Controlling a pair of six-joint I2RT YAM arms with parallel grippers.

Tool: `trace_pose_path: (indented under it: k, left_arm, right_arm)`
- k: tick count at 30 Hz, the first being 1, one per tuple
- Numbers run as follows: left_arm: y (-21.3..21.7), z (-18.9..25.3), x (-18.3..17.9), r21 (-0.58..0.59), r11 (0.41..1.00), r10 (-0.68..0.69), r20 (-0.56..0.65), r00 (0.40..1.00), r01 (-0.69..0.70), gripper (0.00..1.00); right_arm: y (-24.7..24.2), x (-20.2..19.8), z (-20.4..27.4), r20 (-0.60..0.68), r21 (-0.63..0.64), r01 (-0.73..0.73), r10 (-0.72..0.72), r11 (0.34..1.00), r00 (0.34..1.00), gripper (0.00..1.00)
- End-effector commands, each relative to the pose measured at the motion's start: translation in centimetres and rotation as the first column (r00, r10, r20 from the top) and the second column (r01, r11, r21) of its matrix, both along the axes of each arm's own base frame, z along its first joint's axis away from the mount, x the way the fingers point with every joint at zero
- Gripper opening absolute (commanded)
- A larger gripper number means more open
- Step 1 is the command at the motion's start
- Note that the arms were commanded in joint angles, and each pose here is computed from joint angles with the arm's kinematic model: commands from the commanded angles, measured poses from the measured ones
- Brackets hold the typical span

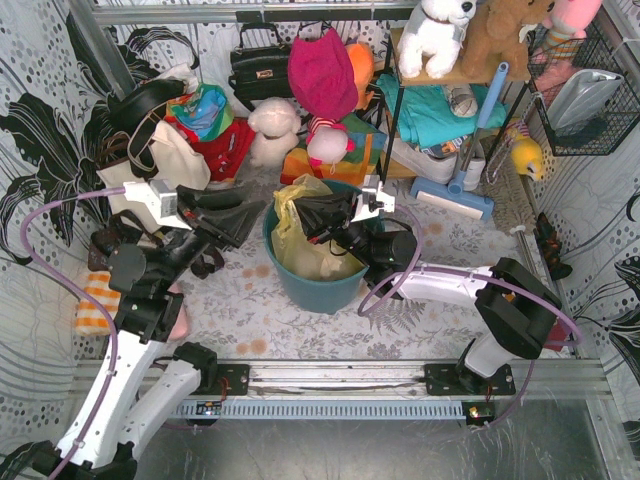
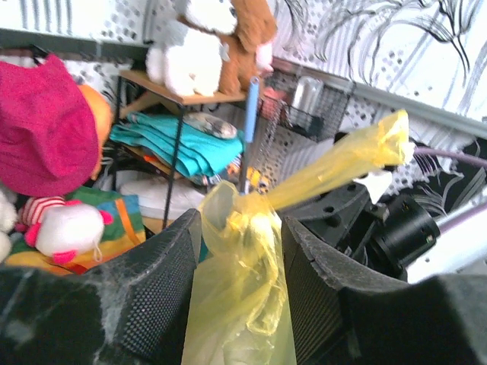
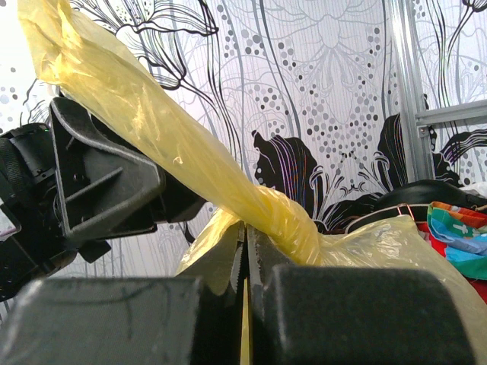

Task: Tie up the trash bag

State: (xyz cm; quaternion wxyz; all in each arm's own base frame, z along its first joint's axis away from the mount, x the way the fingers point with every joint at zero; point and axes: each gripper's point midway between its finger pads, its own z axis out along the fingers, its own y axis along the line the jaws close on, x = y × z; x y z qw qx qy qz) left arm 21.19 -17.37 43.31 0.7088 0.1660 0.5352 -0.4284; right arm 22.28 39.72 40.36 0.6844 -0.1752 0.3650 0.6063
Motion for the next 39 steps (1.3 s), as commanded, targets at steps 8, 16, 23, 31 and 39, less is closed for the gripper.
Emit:
trace_pose_path:
  k: [8, 16, 23, 31, 39]
  left_arm:
    - [-1.3, -2.1, 1.3, 0.022, 0.998, -0.059, -0.041, 0.997, 0.060, 0.64]
    - [-4.1, -4.0, 0.1, 0.078, 0.958, -0.273, -0.050, 0.961, 0.276, 0.54]
    - [-4.7, -2.7, -1.5, 0.071, 0.927, -0.370, 0.000, 0.929, 0.369, 0.18]
    - [-5.5, -0.7, -2.4, 0.059, 0.902, -0.431, 0.043, 0.901, 0.428, 0.12]
    - [-7.6, -0.5, -4.2, 0.088, 0.848, -0.527, 0.033, 0.849, 0.523, 0.11]
  right_arm:
    - [-0.6, -0.8, 0.6, 0.023, 0.042, -0.023, 0.022, 0.999, 0.999, 0.00]
    - [-0.6, -0.5, 0.6, 0.022, 0.035, -0.003, 0.003, 0.999, 1.000, 0.00]
    - [-0.2, 0.6, -0.9, 0.050, -0.044, 0.078, -0.076, 0.996, 0.996, 0.00]
    - [1.5, 1.0, -3.0, 0.108, -0.194, 0.103, -0.084, 0.976, 0.991, 0.00]
    - [1.7, 0.4, -2.6, 0.204, -0.196, 0.118, -0.077, 0.973, 0.976, 0.00]
